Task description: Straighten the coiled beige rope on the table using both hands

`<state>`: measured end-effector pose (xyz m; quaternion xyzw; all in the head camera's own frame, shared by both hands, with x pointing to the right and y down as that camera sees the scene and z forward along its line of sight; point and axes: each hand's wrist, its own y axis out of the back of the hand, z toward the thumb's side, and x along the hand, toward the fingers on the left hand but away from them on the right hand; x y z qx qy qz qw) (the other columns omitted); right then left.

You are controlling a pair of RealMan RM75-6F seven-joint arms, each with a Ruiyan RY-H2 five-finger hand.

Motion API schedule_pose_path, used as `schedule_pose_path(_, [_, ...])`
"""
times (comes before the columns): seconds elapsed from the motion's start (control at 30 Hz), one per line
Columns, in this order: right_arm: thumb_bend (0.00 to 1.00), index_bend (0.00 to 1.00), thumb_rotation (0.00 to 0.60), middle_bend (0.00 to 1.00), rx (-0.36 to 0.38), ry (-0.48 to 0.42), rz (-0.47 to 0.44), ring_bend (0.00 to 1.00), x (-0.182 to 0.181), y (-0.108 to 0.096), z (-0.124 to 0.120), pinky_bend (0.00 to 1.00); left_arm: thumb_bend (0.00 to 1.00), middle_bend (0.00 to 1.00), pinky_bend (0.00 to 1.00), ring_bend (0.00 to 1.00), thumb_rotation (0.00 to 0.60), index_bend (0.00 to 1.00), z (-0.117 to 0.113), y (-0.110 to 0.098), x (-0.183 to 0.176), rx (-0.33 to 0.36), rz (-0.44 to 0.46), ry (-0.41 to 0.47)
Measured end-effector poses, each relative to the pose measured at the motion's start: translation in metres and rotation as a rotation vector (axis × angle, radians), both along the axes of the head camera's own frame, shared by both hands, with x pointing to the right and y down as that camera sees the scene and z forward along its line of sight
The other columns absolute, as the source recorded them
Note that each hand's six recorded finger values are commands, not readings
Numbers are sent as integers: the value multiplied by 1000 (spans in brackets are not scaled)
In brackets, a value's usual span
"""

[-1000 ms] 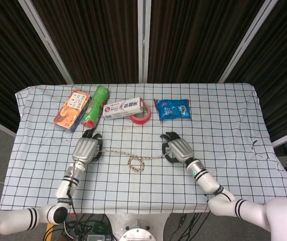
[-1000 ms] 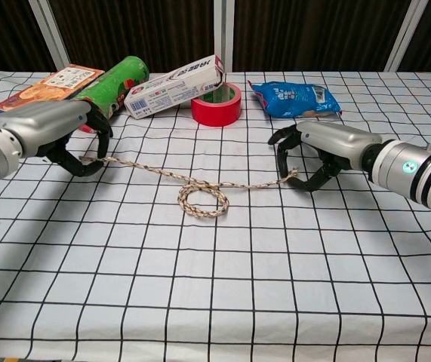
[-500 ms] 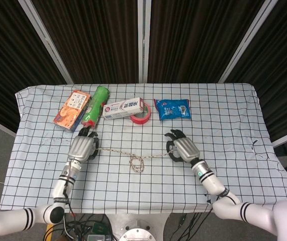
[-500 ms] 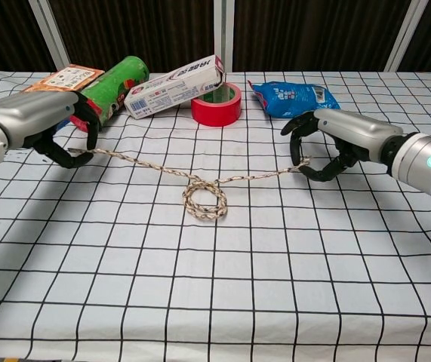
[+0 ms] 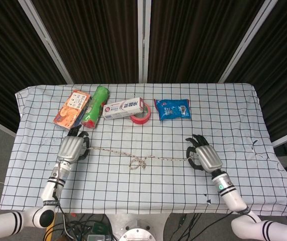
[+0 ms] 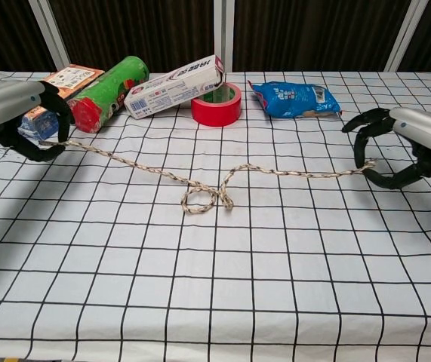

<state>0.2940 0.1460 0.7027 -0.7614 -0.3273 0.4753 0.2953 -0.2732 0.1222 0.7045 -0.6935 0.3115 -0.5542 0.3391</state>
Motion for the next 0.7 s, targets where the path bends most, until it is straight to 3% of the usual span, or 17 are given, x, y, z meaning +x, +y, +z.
schedule_pose_path(0.33, [357, 734, 600, 172, 34, 78, 64, 0, 46, 16, -23, 0, 380, 264, 99, 0, 600, 600, -2, 4, -20, 2, -19, -11])
schedule_pose_path(0.7, [357, 740, 600, 175, 30, 131, 156, 0, 89, 17, -23, 0, 380, 268, 99, 0, 600, 600, -12, -4, -56, 35, -79, -42])
